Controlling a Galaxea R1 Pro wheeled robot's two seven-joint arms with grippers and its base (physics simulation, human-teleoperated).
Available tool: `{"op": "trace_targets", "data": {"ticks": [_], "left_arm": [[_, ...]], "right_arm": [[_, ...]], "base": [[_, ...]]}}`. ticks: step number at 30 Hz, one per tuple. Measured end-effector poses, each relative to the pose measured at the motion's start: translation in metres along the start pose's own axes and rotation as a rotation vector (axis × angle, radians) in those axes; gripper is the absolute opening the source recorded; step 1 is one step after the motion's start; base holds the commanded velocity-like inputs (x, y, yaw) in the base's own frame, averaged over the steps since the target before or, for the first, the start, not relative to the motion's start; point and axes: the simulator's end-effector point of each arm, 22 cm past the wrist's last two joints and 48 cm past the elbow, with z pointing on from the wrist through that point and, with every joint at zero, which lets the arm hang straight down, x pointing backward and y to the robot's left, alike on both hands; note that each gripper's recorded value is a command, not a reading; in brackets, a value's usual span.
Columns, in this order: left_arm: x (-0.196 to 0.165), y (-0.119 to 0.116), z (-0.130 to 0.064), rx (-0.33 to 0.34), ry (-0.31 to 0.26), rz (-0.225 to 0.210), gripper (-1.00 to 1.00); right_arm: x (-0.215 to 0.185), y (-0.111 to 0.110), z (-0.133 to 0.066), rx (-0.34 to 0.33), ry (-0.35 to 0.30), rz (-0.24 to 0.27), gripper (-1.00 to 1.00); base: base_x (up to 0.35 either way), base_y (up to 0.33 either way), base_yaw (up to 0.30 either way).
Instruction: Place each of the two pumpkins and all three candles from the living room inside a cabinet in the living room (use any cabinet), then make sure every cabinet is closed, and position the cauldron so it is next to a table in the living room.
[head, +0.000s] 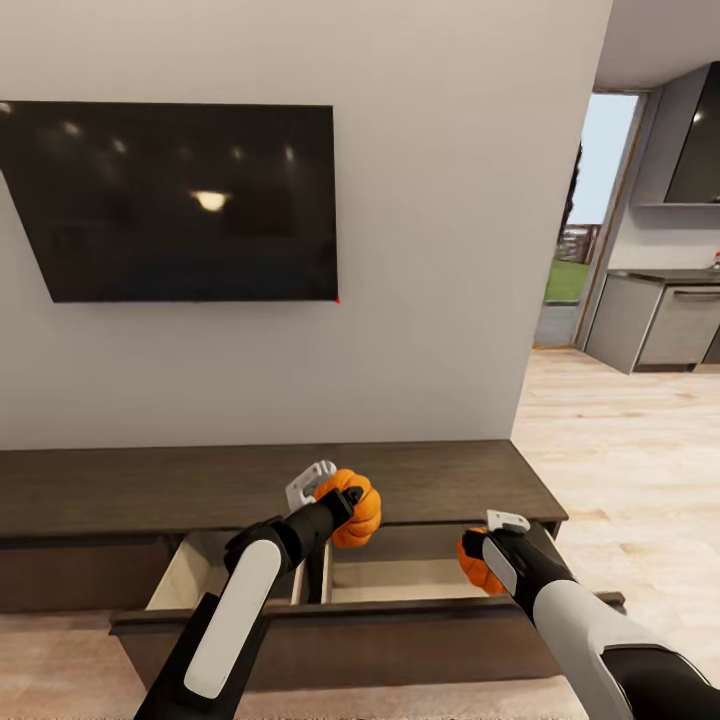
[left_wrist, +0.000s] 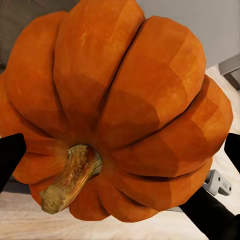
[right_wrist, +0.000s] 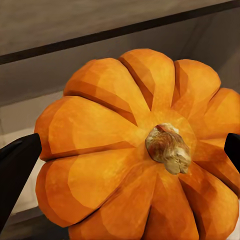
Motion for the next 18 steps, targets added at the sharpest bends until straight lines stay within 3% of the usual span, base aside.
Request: {"op": "trace_targets", "data": {"ticks": [13,18], "left_arm": [[0.002,0.014,0.004,-0.006,-0.011,-0.019,-1.0],[0.001,0.014,0.004,-0.005,-0.013,-0.02,-1.0]], "right_arm": [[0.006,-0.001,0.008,0.001,-0.015,0.0,-1.0],[0.006,-0.001,0.008,0.001,-0.016,0.0,-1.0]], "base": [[0.0,0.0,0.0],[0.134,0.0,0.0]]}}
